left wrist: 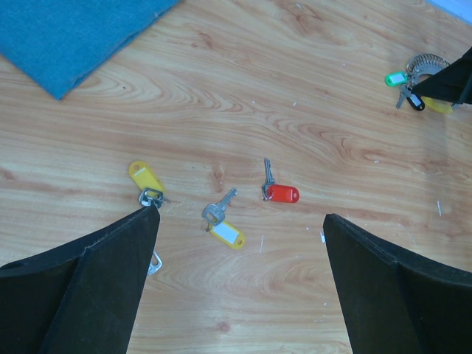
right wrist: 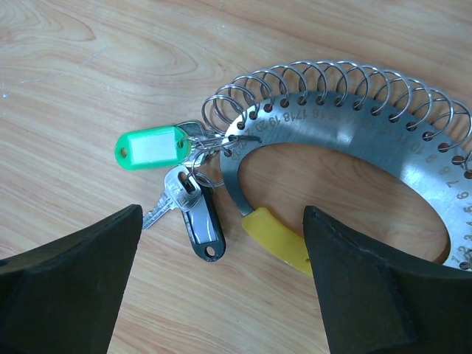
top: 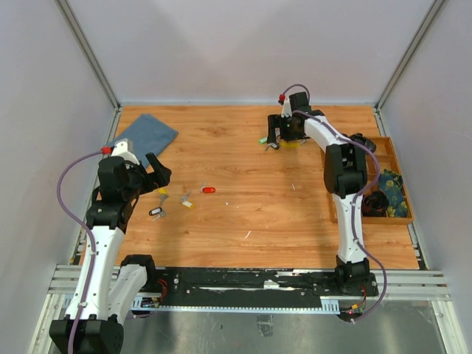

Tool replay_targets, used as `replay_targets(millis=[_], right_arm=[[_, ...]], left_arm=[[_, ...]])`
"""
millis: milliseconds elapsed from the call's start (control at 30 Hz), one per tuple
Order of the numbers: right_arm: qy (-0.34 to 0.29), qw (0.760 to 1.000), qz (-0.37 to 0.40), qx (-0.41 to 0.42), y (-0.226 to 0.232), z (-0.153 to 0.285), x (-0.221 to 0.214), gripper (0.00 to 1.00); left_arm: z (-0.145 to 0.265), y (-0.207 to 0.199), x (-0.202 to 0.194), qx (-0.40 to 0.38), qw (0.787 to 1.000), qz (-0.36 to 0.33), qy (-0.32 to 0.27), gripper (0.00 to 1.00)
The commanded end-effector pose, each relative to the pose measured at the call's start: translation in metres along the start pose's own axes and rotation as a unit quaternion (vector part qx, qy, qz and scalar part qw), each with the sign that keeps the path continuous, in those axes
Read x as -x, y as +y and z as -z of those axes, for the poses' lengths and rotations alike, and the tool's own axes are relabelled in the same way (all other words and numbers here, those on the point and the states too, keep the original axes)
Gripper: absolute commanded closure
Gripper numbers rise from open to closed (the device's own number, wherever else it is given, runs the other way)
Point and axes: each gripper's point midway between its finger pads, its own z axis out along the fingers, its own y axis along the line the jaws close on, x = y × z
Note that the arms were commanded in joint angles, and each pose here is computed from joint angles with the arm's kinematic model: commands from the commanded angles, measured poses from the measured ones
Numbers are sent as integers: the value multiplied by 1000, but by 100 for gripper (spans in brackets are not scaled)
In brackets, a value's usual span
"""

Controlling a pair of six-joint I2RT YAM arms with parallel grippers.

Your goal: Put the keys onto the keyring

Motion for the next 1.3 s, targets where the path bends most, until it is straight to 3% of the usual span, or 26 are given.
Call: replay_targets(millis=[0,267,467,733,933,1067,1167,1267], right_arm=[[42,999,1,20,8,2,-28,10],[118,992,22,32,36,24,-89,12],[170,985,26,14,46,51,-149,23],[180,983,-4,-20,50,112,-211,28],[82,993,-21,-81,41,151,-182,29],[8,1000,-23,-19,73,157,-144,37],[4,999,6,36,107,149,-130,41],[53,997,31,46,119,125,-134,39]], left_arm=[[-2,-4,1,-9,1000,-1,-3,0],[-2,-5,0,-13,1000,-1,-1,0],[0,-9,0,-23,1000,-2,-1,0],[0,-13,-3,-32,999,-5,4,0],[1,-15,-3,-35,999,-6,6,0],[1,-15,-4,-36,999,-6,7,0],[1,-15,-4,-35,999,-6,7,0],[1,-15,-3,-34,999,-6,6,0]])
